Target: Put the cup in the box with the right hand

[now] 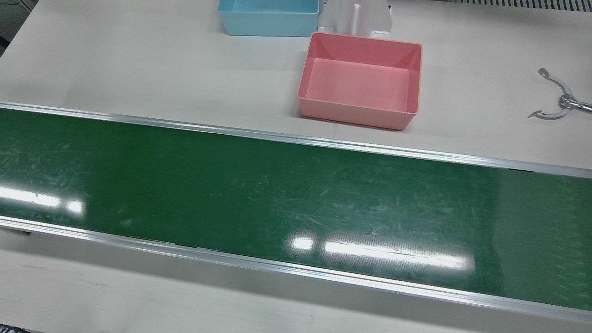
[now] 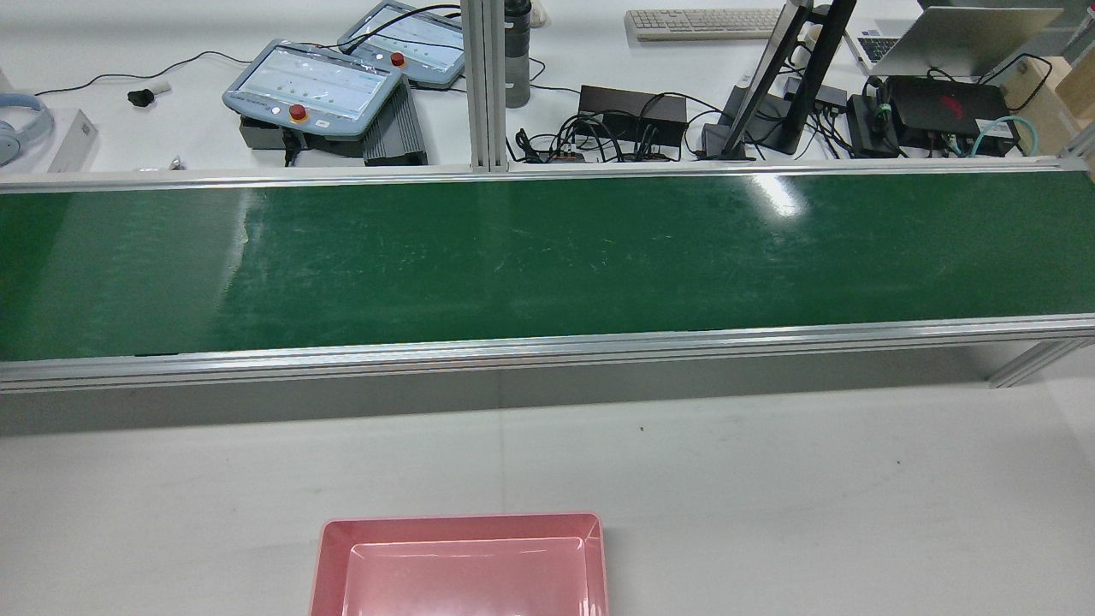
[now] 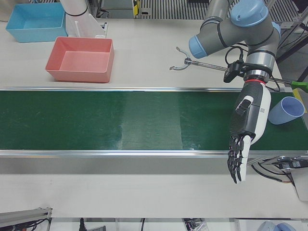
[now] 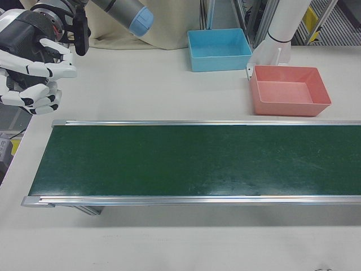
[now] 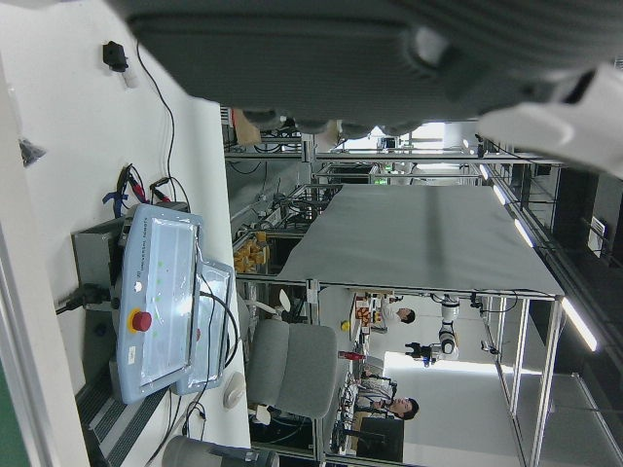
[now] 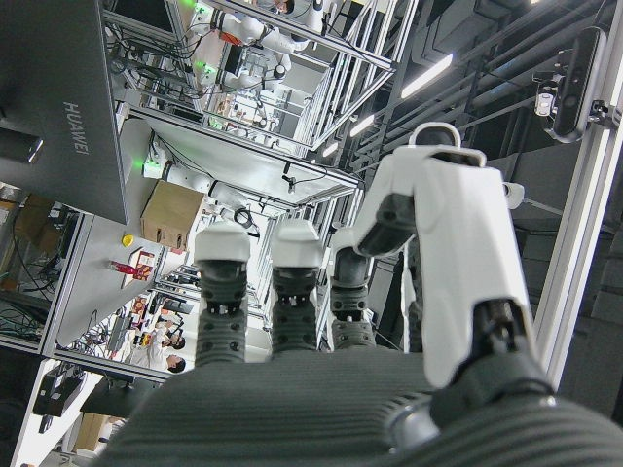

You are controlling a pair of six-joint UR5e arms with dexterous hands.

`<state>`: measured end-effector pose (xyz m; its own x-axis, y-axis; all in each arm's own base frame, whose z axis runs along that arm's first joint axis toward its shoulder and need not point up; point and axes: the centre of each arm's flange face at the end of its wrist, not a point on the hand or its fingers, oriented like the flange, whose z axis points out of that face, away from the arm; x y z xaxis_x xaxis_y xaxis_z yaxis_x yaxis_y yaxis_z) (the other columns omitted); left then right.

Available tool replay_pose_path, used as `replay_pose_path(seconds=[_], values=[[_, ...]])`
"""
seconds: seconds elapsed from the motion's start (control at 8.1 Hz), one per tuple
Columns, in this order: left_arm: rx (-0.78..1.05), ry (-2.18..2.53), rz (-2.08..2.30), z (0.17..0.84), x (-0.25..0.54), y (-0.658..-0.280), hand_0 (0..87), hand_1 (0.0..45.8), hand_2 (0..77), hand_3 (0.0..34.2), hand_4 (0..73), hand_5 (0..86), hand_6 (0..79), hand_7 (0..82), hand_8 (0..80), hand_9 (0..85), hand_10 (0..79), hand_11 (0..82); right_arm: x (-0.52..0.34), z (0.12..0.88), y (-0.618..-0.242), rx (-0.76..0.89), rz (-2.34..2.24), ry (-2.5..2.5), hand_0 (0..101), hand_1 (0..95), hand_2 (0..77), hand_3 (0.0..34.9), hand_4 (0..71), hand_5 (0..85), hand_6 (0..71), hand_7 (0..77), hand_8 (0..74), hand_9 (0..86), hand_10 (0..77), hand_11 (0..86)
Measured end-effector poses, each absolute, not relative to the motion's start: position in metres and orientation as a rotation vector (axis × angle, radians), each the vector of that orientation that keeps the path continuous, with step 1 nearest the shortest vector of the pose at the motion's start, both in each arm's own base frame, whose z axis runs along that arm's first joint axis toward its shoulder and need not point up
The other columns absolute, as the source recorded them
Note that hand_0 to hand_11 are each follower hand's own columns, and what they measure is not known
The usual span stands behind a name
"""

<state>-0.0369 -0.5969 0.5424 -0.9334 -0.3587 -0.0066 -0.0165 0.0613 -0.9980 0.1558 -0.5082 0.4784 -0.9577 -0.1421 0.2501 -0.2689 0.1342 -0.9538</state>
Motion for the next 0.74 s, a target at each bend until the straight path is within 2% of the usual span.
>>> replay_pose_path(seconds=[0.12, 0.37, 0.49, 0.62, 0.74], values=[[-0.381, 2.087, -1.957, 0.5425, -0.0369, -0.5969, 0.0, 0.5, 0.5, 0.0, 0.0, 0.0, 0.0, 0.0, 0.0, 0.0, 0.0, 0.0, 0.1564, 0.4784, -0.508, 0.419, 1.962, -2.29, 67, 36.0, 57.3, 9.0, 51.8, 18.0, 28.4, 69.8, 59.5, 70.4, 50.7, 69.8], [-0.381, 2.087, -1.958, 0.5425, -0.0369, -0.5969, 0.0, 0.5, 0.5, 0.0, 0.0, 0.0, 0.0, 0.0, 0.0, 0.0, 0.0, 0.0, 0.1577, 0.4776, -0.5077, 0.422, 1.961, -2.292, 67, 35.5, 55.6, 9.0, 51.8, 18.0, 28.4, 69.8, 58.4, 70.4, 51.8, 69.8], [-0.381, 2.086, -1.958, 0.5426, -0.0369, -0.5968, 0.0, 0.5, 0.5, 0.0, 0.0, 0.0, 0.0, 0.0, 0.0, 0.0, 0.0, 0.0, 0.1578, 0.4777, -0.5077, 0.423, 1.961, -2.292, 67, 35.5, 45.8, 9.0, 51.8, 18.0, 24.0, 61.6, 55.6, 69.8, 48.5, 69.8], [-0.381, 2.086, -1.958, 0.5426, -0.0369, -0.5968, 0.0, 0.5, 0.5, 0.0, 0.0, 0.0, 0.0, 0.0, 0.0, 0.0, 0.0, 0.0, 0.1579, 0.4779, -0.5076, 0.423, 1.962, -2.291, 67, 34.9, 42.0, 10.5, 46.9, 16.9, 18.5, 32.7, 51.8, 69.8, 48.5, 69.8], [-0.381, 2.087, -1.958, 0.5425, -0.0369, -0.5969, 0.0, 0.5, 0.5, 0.0, 0.0, 0.0, 0.0, 0.0, 0.0, 0.0, 0.0, 0.0, 0.1577, 0.4791, -0.5078, 0.423, 1.964, -2.289, 67, 34.9, 42.0, 10.5, 46.9, 16.9, 18.5, 32.7, 48.5, 66.5, 48.5, 69.8]])
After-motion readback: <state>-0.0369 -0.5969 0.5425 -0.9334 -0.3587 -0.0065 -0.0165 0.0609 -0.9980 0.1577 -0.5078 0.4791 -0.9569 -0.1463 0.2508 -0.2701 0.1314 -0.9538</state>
